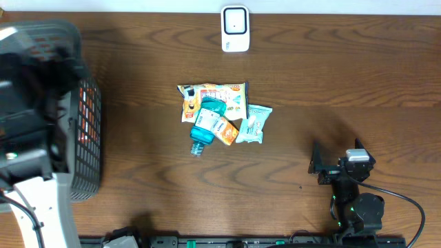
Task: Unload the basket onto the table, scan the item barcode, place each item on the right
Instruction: 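Move the left gripper into the basket toward the red snack packet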
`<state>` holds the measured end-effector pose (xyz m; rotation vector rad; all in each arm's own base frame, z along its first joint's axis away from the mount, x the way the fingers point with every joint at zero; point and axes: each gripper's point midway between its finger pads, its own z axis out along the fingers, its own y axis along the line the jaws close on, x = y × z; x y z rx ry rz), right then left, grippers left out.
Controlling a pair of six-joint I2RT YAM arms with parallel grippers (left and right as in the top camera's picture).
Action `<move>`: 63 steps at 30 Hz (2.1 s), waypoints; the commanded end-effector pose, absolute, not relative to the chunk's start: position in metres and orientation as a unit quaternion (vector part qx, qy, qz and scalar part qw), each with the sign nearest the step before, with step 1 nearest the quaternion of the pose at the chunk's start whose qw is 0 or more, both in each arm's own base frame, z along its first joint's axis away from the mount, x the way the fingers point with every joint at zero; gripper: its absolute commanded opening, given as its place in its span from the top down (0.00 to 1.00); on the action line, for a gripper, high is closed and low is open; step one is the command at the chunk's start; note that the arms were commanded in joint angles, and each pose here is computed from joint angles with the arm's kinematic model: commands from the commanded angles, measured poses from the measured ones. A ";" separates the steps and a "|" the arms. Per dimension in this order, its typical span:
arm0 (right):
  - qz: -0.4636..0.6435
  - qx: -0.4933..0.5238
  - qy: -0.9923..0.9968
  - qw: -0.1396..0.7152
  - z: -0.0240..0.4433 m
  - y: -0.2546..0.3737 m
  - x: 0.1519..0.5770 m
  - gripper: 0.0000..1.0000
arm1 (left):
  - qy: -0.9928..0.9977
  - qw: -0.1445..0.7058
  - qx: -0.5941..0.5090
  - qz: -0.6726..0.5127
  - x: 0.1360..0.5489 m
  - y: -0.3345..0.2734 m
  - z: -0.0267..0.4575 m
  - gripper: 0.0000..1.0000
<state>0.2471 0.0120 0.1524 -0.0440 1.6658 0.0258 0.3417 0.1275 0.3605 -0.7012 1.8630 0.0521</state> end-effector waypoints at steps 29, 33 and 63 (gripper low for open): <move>0.011 -0.017 0.741 0.671 0.151 0.012 0.247 0.01 | 0.508 0.227 -0.830 -0.036 0.298 0.256 0.151 0.02; 0.011 -0.017 0.741 0.671 0.151 0.012 0.247 0.01 | 0.471 0.209 -0.856 -0.040 0.295 0.254 0.141 0.02; 0.011 -0.017 0.741 0.671 0.151 0.012 0.247 0.01 | 0.899 0.257 -0.332 -0.122 0.402 0.212 0.072 0.02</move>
